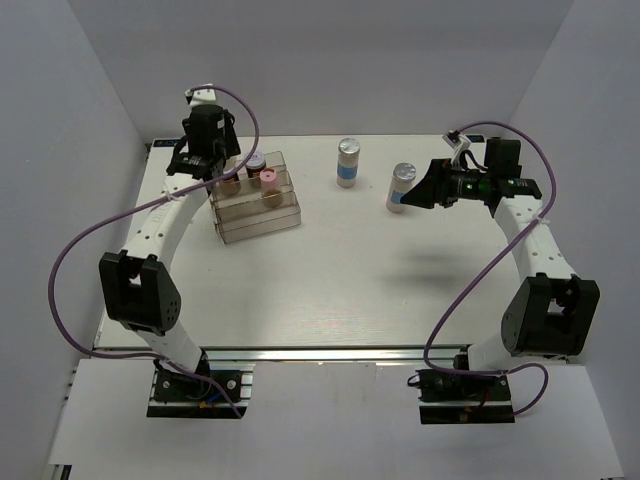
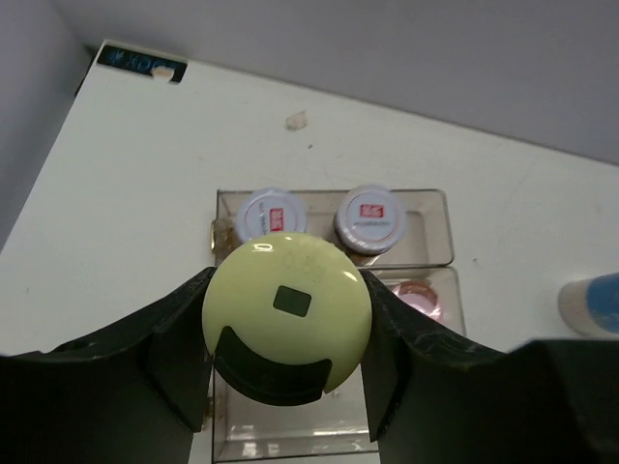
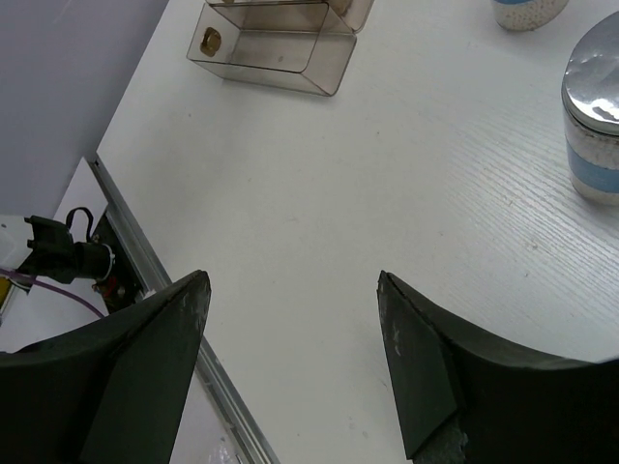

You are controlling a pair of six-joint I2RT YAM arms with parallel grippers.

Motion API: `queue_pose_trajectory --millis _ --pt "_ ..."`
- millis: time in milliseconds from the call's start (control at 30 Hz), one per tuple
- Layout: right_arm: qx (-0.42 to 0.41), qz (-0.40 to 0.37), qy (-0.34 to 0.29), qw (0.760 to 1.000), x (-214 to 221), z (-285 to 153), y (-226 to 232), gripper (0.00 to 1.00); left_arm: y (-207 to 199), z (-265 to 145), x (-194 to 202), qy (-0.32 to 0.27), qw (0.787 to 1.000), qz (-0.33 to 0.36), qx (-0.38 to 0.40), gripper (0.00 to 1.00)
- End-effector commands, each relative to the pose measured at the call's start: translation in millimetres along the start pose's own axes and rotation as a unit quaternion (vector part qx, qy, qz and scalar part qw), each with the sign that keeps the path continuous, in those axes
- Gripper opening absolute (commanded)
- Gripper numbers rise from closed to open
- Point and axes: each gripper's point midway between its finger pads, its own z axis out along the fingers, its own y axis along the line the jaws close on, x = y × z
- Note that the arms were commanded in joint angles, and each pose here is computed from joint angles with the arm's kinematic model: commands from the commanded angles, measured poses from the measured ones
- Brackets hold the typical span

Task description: Organize the condiment bottles

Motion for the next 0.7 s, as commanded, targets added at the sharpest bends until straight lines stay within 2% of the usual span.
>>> queue_pose_trajectory --millis 0,333,667 --pt "0.0 -0.01 -0.004 1.0 -5.5 1.3 -3.1 0.75 10.0 -2.6 8.4 0.019 1.0 -0.013 -0.009 0.0" --pt "0.012 -0.007 -0.001 1.0 -2.9 0.2 -6.0 0.75 6.1 41.2 66.4 0.081 0.996 -0.022 0.002 0.0" --pt "0.017 -0.017 -0.001 1.0 -5.6 1.5 -10.9 0.76 -1.2 71.2 93.8 0.105 0.994 -0.016 0.001 0.0"
